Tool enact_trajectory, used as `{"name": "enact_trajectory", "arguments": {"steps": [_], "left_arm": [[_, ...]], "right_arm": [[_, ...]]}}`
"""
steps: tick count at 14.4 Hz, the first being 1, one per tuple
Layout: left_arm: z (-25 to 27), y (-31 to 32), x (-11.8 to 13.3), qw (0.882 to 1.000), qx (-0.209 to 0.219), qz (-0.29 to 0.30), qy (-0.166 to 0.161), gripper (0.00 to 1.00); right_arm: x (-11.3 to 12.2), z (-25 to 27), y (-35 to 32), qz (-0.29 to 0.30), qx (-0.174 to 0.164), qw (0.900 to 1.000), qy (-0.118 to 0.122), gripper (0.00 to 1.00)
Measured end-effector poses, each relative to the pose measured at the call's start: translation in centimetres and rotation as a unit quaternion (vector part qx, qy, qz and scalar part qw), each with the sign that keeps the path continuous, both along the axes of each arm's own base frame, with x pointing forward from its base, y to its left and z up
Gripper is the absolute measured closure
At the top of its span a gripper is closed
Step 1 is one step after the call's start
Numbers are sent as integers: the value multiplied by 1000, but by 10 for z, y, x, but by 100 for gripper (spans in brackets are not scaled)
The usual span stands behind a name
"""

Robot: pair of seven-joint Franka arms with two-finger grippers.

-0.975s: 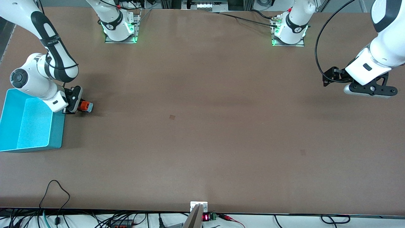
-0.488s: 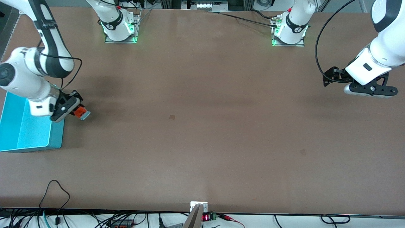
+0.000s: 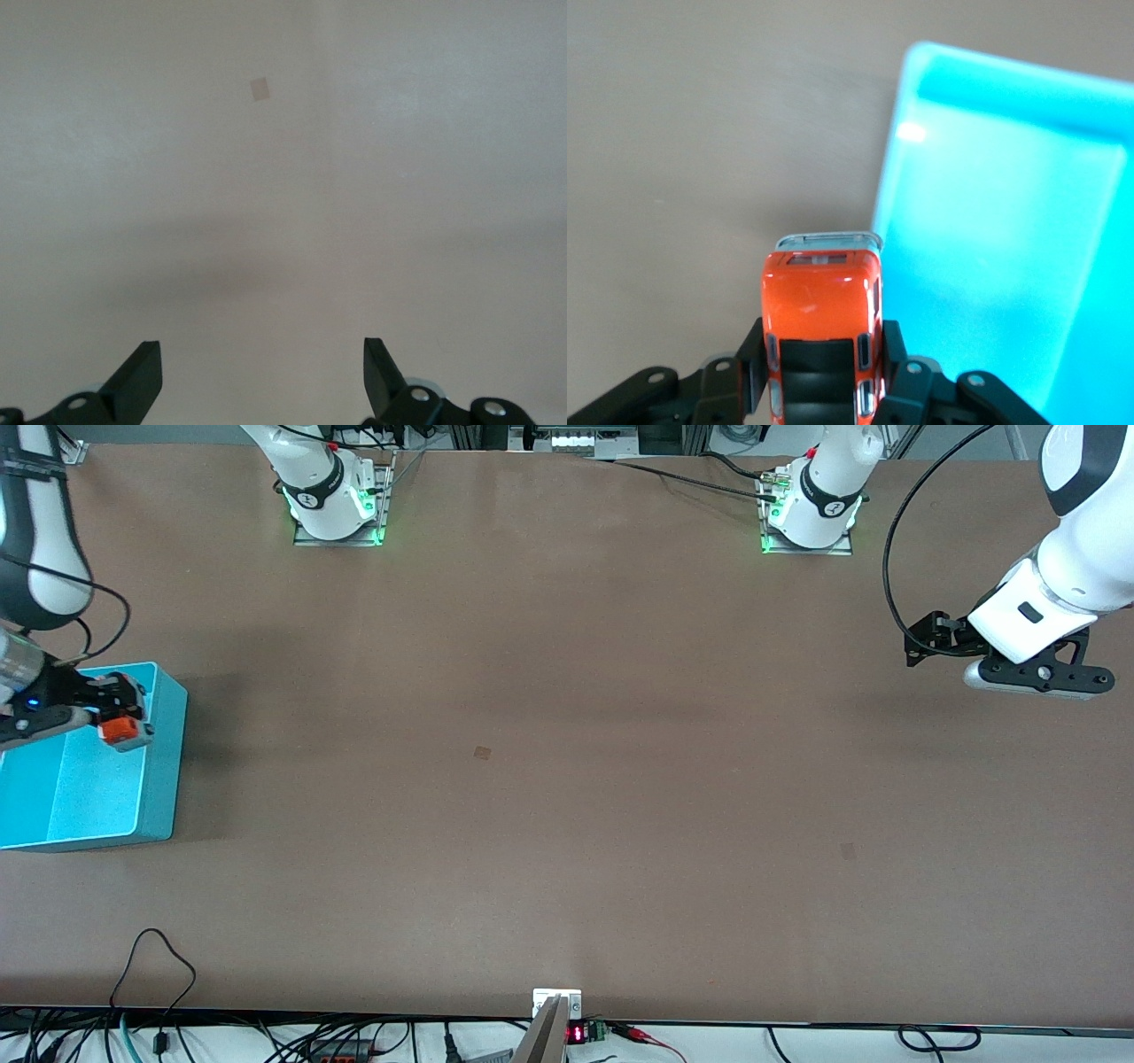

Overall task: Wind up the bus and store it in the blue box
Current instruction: 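Lift the bus with the right gripper and carry it over the box, then lower the bus into the blue box and open the right gripper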

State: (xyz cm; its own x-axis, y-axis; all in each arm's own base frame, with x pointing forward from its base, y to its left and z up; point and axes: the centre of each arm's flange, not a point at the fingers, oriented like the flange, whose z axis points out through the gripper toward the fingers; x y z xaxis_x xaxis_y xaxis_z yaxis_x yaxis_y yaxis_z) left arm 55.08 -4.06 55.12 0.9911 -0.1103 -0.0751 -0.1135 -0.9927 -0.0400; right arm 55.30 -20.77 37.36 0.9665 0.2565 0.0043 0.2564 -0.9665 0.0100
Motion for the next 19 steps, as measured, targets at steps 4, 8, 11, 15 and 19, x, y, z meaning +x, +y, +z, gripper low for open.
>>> {"name": "enact_trajectory", "arguments": {"steps": [4,8,11,15,19], "left_arm": [[0,0,0,1000,0,0,1,0],[0,0,0,1000,0,0,1,0],[0,0,0,1000,0,0,1,0],[0,0,0,1000,0,0,1,0],[0,0,0,1000,0,0,1,0]], "right_arm": [[-5,-18,-51,-70,-7,998,-6,47],[-8,-71,-85,-96,-13,995,-10,47],[-13,-103,-98,-107,-9,994,1,47],[-21,-140,-120,-107,-12,994,-5,47],[-31,-164,-134,-112,-8,994,5,47]]}}
